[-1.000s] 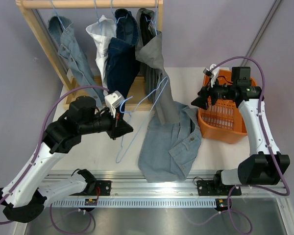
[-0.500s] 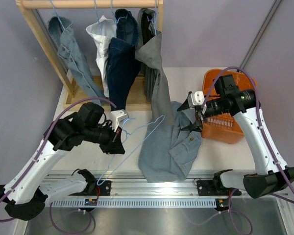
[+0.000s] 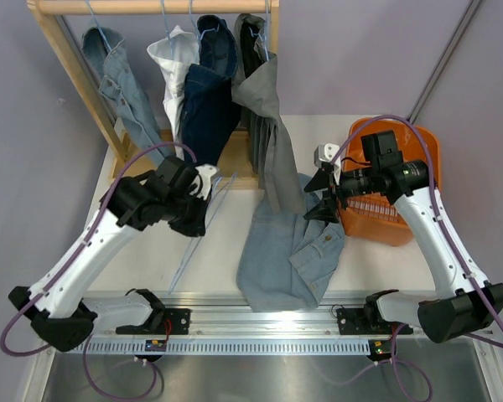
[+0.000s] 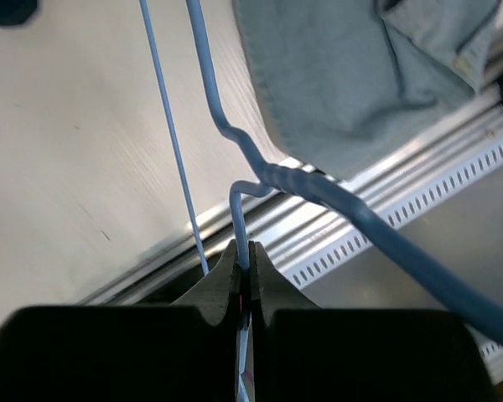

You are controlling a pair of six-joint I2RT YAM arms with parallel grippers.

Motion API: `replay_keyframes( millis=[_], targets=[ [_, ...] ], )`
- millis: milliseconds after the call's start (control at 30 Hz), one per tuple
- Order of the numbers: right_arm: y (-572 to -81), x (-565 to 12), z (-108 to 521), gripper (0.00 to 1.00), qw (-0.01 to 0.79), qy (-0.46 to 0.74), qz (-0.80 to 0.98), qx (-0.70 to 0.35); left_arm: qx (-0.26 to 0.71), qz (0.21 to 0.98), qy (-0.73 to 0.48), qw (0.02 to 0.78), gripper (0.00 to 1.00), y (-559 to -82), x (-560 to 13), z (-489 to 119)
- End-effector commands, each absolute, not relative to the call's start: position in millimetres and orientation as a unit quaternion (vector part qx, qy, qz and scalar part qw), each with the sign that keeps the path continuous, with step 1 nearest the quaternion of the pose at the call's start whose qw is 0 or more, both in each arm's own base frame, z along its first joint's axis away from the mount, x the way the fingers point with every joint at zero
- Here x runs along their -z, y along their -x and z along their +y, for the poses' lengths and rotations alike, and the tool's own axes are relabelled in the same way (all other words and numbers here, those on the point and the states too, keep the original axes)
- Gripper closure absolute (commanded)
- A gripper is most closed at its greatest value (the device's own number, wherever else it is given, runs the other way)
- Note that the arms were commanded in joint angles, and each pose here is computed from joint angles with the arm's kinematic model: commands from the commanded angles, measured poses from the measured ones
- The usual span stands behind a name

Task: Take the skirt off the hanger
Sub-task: Place the hanger at the clothesline.

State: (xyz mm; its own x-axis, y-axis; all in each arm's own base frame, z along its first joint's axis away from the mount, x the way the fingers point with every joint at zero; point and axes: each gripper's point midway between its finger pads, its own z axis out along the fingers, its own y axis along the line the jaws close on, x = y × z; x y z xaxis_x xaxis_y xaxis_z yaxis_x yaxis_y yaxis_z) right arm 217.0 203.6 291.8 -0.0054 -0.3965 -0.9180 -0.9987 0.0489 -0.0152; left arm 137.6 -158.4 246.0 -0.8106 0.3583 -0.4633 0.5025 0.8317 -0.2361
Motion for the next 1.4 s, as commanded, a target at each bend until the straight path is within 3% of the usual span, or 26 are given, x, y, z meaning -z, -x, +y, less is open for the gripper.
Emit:
replay_keyframes(
  millis=[0,267,600,1367],
  targets=[
    [-233,-295,200,0.18,0.418,0.538,0.641,-0.353,0.131,0.926,-0.186,0.302,1.00,-204,-278,-166],
    [-227,-277,189,0.18,0.422,0.491,0.669,-0.366,0.215,0.879,-0.158,0.395,1.00,-295,-336,-192],
    [-221,-261,179,0.18,0.424,0.467,0.684,-0.367,0.284,0.807,-0.181,0.484,1.00,-353,-417,-218],
    [-218,-247,179,0.19,0.413,0.460,0.690,-0.377,0.255,0.709,-0.110,0.648,1.00,-466,-492,-231]
  ],
)
